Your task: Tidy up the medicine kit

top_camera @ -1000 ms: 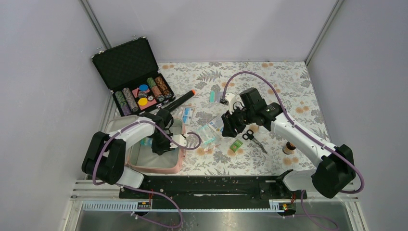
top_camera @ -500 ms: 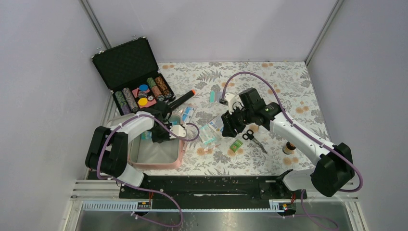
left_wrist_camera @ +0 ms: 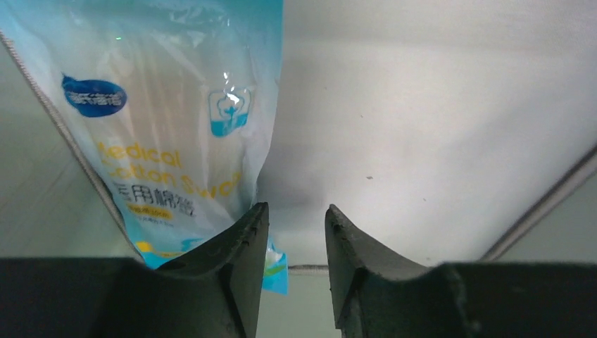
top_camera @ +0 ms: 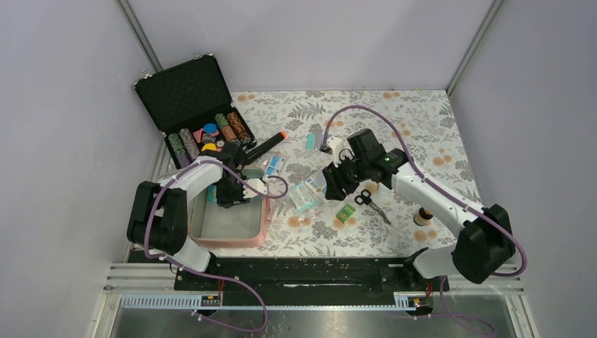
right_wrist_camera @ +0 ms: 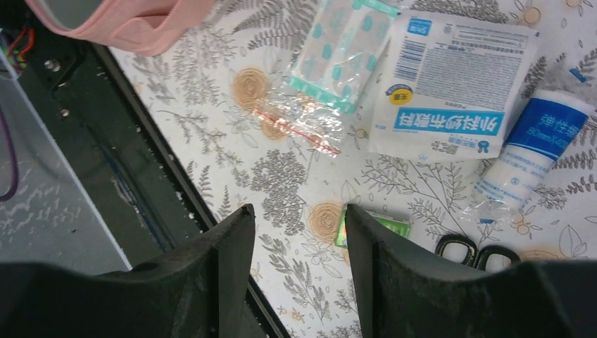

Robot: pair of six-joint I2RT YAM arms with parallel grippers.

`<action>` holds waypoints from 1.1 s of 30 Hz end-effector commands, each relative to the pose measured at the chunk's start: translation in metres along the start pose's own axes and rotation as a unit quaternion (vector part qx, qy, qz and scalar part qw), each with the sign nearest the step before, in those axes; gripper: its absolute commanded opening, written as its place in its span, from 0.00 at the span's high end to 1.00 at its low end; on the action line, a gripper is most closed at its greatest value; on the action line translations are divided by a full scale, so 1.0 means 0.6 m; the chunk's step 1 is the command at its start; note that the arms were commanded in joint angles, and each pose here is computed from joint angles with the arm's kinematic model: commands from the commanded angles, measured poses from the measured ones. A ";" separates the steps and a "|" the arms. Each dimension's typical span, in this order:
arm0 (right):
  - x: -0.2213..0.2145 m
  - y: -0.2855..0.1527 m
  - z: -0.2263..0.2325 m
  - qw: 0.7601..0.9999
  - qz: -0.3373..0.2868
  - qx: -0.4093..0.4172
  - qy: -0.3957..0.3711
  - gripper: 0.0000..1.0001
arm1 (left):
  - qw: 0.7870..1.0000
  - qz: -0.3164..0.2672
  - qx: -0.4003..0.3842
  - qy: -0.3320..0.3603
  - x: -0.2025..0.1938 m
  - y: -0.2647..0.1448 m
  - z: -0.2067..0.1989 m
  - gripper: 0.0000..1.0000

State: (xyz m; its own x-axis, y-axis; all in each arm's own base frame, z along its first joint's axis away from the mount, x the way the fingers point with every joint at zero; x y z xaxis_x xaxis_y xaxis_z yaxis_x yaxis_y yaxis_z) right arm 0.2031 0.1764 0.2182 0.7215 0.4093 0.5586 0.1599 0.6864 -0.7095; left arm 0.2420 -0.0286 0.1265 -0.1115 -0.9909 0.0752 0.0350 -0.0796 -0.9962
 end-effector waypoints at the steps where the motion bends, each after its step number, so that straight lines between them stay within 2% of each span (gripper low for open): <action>1: 0.021 0.014 -0.024 0.998 0.003 -0.064 0.004 0.42 | 0.998 -0.064 -0.001 -0.007 0.022 -0.059 -0.008 0.61; 5: 0.039 0.046 -0.059 0.992 0.027 -0.120 0.016 0.38 | 0.990 -0.131 0.024 -0.043 0.047 -0.104 -0.028 0.54; 6: 0.046 0.054 -0.066 0.991 0.031 -0.130 0.017 0.37 | 0.986 -0.150 0.036 -0.059 0.053 -0.117 -0.031 0.50; 8: 0.051 0.068 -0.079 0.989 0.048 -0.142 0.016 0.33 | 0.973 -0.195 0.073 -0.100 0.067 -0.144 -0.036 0.47; 12: 0.064 0.087 -0.096 0.986 0.065 -0.156 0.012 0.28 | 0.930 -0.291 0.121 -0.190 0.095 -0.187 -0.048 0.42; 15: 0.077 0.098 -0.104 0.985 0.067 -0.158 0.001 0.27 | 0.891 -0.346 0.131 -0.261 0.113 -0.208 -0.052 0.29; 20: 0.103 0.128 -0.120 0.986 0.081 -0.146 -0.022 0.25 | 0.833 -0.423 0.106 -0.341 0.138 -0.217 -0.061 0.26; 24: 0.127 0.148 -0.130 0.984 0.106 -0.140 -0.025 0.25 | 0.829 -0.436 0.099 -0.337 0.141 -0.218 -0.063 0.25; 33: 0.112 0.185 -0.153 0.976 0.163 -0.141 -0.003 0.28 | 0.832 -0.437 0.100 -0.327 0.141 -0.217 -0.061 0.26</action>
State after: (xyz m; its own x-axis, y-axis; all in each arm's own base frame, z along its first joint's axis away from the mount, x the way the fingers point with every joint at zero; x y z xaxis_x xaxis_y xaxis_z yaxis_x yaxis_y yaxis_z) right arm 0.3301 0.2287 0.1380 0.7537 0.5645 0.3366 0.1389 0.3638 -0.9211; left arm 0.1899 -0.0939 0.2533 0.4273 -0.4213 0.7999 0.3900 -0.7123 -0.5836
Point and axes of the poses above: each gripper's point midway between its finger pads, its own y axis out along the fingers, its own z axis along the line the jaws close on, x = y × z, the point moved 10 cm from there along -y, back along the fingers, and after that the axes turned 11 degrees about y, right-handed, at the moved point
